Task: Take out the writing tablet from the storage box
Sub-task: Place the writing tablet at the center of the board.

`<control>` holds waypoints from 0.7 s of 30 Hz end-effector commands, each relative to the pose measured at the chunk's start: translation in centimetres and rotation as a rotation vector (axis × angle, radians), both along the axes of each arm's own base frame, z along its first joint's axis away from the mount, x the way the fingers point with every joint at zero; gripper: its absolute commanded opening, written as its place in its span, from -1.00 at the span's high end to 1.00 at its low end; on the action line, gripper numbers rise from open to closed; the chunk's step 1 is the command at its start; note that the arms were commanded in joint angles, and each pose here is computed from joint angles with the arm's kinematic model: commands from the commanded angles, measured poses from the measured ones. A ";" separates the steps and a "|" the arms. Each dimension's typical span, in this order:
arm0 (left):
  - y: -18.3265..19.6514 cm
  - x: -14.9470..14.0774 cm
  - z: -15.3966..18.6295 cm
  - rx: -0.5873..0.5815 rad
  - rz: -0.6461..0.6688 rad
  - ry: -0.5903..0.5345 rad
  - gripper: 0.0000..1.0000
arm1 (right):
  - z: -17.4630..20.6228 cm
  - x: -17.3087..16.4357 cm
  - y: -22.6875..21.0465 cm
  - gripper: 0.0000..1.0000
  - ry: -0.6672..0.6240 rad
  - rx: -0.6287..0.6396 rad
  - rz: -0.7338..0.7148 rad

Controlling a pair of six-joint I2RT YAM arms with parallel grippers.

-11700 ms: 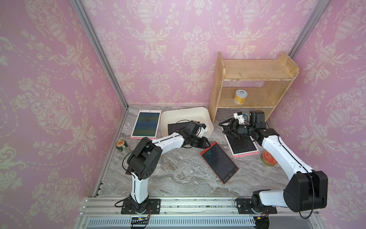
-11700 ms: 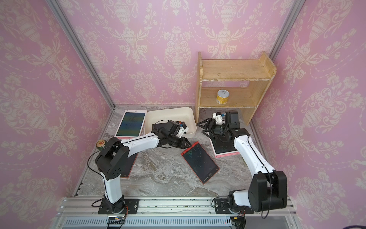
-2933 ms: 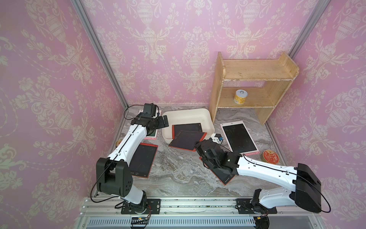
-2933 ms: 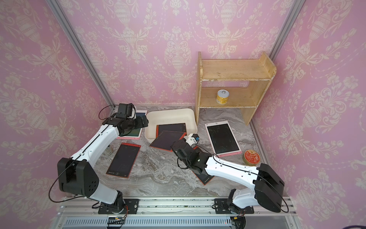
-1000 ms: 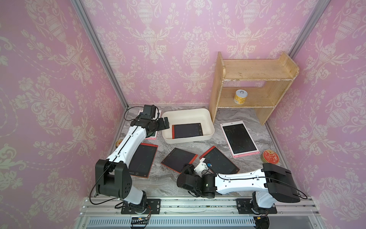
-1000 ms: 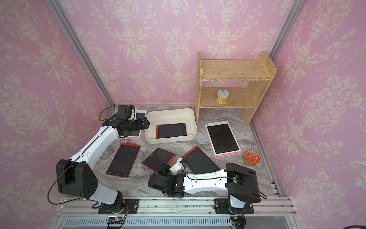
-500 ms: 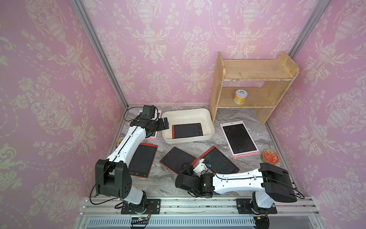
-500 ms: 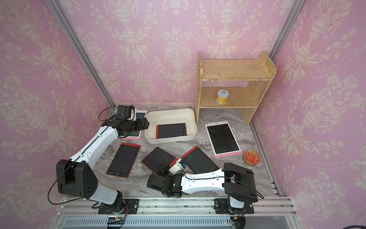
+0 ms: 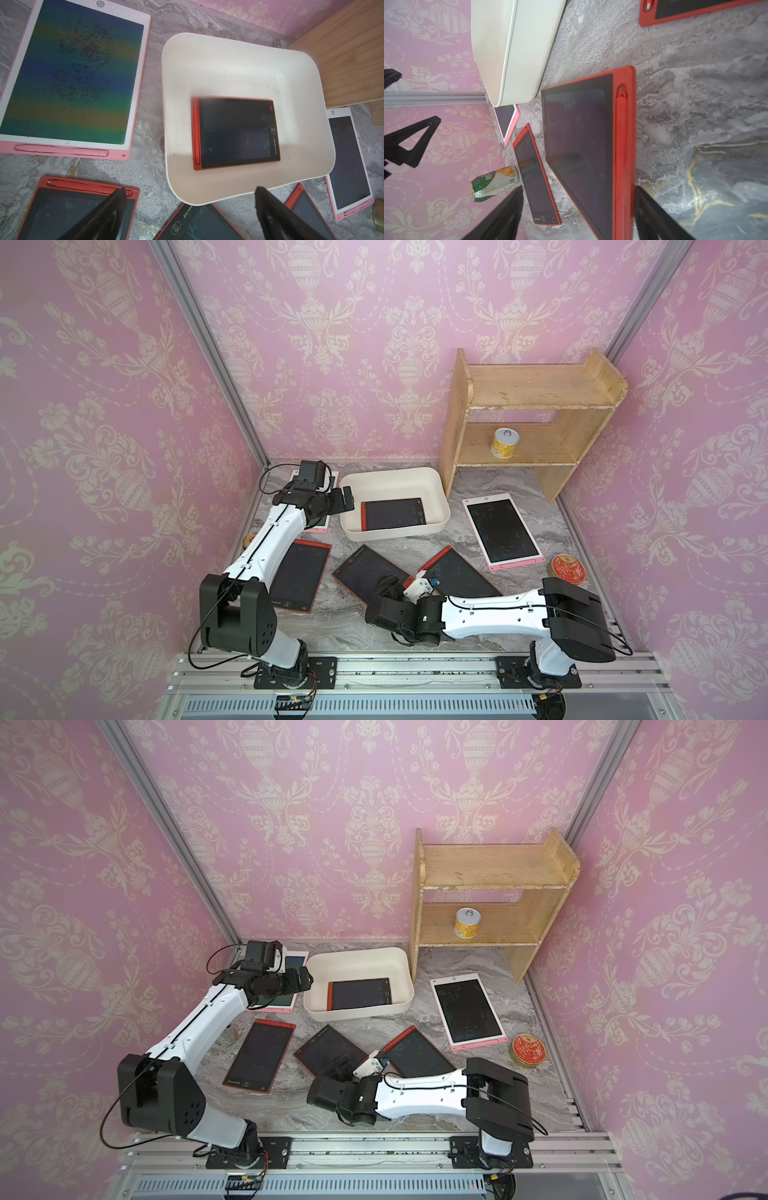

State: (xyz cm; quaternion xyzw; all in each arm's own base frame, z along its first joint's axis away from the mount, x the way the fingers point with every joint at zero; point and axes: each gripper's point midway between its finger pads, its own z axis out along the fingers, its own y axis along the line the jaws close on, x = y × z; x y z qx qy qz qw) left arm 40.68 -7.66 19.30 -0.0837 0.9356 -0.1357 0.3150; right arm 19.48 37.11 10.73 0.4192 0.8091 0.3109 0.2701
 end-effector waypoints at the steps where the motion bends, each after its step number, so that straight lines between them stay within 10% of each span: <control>1: 0.8 -0.4 0.1 0.019 0.005 -0.001 -0.99 | 0.2 0.4 0.1 -0.81 0.045 0.009 -0.014; 21: 2.6 -3.2 2.2 0.073 0.075 0.040 -0.99 | 1.8 3.5 -3.8 -0.99 0.066 -0.289 0.199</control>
